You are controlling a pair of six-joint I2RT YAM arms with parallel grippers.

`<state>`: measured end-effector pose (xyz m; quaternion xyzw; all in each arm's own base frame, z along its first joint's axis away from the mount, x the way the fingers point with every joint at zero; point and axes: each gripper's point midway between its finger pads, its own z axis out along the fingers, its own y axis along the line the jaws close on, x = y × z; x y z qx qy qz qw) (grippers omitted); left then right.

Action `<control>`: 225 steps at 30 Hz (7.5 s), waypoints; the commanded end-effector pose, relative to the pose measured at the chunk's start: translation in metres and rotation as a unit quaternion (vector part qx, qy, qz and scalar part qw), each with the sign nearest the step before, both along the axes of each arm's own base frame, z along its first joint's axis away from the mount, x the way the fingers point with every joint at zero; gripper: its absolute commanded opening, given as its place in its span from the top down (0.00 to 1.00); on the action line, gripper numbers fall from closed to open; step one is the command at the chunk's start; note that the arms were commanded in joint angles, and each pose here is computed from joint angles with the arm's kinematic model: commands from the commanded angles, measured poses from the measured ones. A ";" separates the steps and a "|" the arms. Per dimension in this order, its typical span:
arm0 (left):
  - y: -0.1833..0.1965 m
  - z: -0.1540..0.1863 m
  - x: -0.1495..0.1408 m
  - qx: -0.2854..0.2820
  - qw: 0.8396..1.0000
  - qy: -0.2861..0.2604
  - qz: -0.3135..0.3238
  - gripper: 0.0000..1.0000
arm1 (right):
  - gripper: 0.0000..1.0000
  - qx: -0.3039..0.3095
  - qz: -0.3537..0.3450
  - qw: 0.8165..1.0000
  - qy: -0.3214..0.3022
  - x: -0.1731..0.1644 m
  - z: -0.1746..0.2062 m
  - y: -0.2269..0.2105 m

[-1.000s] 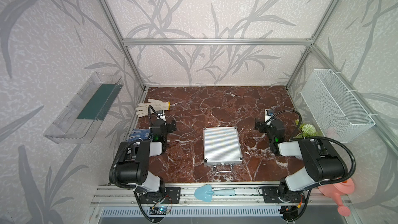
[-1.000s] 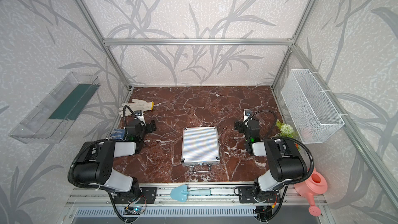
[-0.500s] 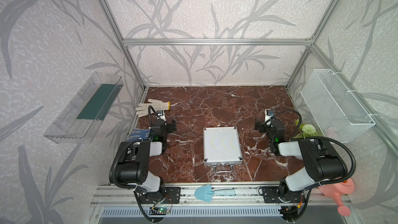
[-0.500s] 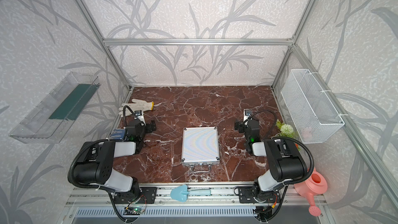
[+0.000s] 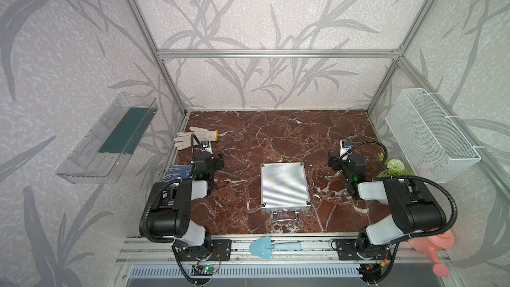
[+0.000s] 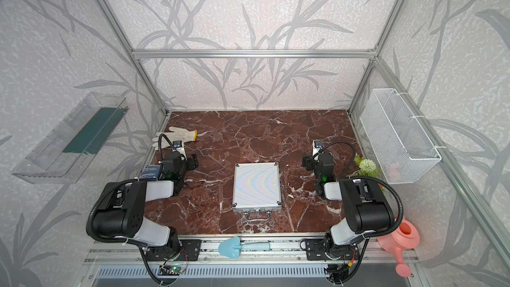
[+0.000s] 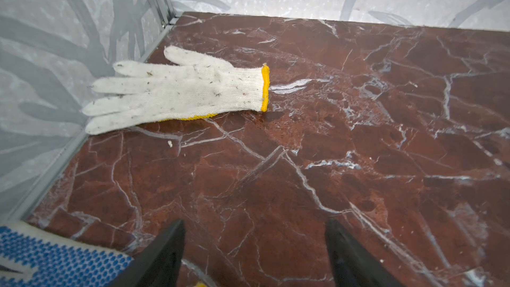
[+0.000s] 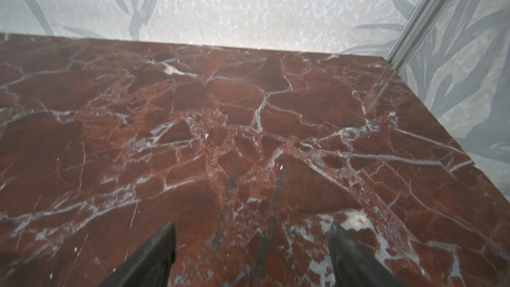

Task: Open the poker set cases
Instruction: Move the poker set case to the center of the board.

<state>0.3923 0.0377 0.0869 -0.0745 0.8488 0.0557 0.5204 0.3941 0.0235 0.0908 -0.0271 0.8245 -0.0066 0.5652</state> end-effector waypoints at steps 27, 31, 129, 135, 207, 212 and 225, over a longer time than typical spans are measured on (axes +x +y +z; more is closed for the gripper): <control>-0.147 0.082 -0.122 -0.314 0.931 0.163 -0.092 0.31 | 0.37 0.128 0.079 0.947 0.283 -0.142 0.058 0.105; -0.179 0.078 -0.139 -0.357 0.905 0.182 -0.143 0.31 | 0.45 0.154 0.085 0.932 0.317 -0.162 0.046 0.121; -0.207 -0.016 0.068 -0.244 0.929 0.206 -0.184 0.58 | 0.68 0.186 0.127 0.936 0.272 0.074 -0.027 0.239; -0.206 0.007 0.068 -0.244 0.932 0.188 -0.193 0.51 | 0.68 0.190 0.123 0.936 0.269 0.073 -0.020 0.235; -0.218 0.009 -0.013 -0.213 0.940 0.197 -0.181 0.59 | 0.73 0.223 0.118 0.926 0.281 -0.026 -0.022 0.235; -0.199 0.037 -0.022 -0.185 0.951 0.181 -0.170 0.50 | 0.57 0.207 0.106 0.938 0.257 -0.013 0.006 0.220; -0.210 0.044 -0.133 -0.291 0.899 0.216 -0.248 0.50 | 0.60 0.213 0.184 0.932 0.227 -0.058 0.068 0.201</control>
